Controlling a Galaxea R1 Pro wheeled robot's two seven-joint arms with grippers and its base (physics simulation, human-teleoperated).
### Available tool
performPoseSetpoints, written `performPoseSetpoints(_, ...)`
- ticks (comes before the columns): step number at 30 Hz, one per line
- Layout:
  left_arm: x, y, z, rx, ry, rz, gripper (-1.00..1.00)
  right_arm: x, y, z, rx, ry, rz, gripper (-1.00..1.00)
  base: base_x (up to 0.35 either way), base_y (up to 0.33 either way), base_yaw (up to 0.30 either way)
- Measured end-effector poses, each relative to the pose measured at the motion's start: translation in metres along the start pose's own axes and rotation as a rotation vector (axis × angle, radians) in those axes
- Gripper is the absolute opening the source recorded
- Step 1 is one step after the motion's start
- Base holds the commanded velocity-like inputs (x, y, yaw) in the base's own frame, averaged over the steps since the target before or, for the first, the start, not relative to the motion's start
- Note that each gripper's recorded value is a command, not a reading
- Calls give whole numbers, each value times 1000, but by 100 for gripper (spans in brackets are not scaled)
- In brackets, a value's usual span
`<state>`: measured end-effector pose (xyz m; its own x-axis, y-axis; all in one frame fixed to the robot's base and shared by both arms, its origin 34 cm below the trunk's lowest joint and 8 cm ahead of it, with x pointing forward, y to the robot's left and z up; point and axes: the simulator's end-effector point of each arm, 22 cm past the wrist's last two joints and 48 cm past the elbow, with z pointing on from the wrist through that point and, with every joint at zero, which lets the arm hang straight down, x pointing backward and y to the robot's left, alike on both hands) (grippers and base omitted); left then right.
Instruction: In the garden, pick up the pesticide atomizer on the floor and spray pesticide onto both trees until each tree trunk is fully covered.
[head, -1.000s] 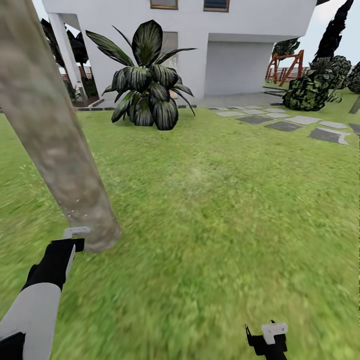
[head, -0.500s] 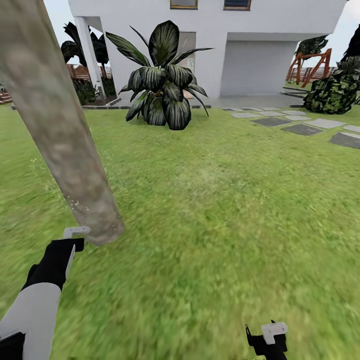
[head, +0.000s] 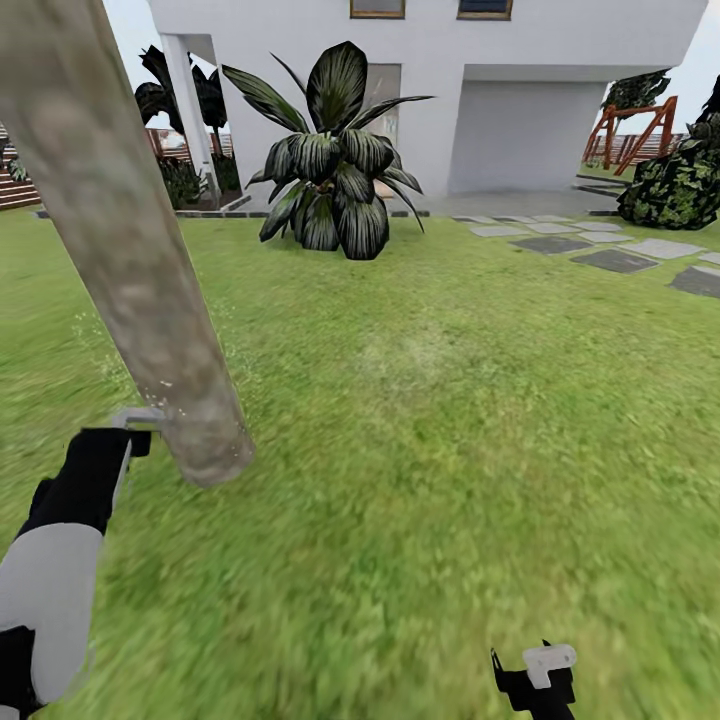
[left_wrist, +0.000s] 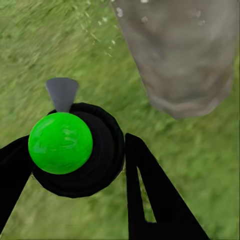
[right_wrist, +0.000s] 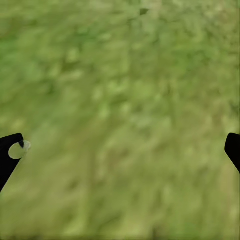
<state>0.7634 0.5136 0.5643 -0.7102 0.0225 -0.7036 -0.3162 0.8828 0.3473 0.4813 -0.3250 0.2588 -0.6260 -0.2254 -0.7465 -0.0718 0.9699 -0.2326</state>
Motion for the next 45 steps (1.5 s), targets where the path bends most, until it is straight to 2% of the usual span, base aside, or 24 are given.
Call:
performPoseSetpoints(2,1,-5,1,55,0,-5,-100,0,0,0,0,0,1,100,0,0,0)
performPoseSetpoints(5,-4,-19,-1,92,-6,-2,-100,0,0,0,1,1,2,100,0,0,24)
performPoseSetpoints(9,-60,-23,-14,120,-74,-40,-100,0,0,0,2,0,2,100,0,0,227)
performPoseSetpoints(14,-78,-22,-23,175,-37,-61,-100,0,0,0,2,1,2,100,0,0,219)
performPoseSetpoints(18,-74,-22,-22,176,-32,-54,-100,0,1,0,1,1,2,100,0,-124,13)
performPoseSetpoints(23,-89,-17,-31,164,-70,-60,-100,0,1,0,0,1,2,100,3,-266,0)
performPoseSetpoints(33,-87,-18,-30,165,-65,-57,-100,0,1,0,-1,1,1,100,233,-156,238)
performPoseSetpoints(45,-82,-13,-29,150,-53,-56,-100,0,1,0,-1,1,1,100,73,-230,15)
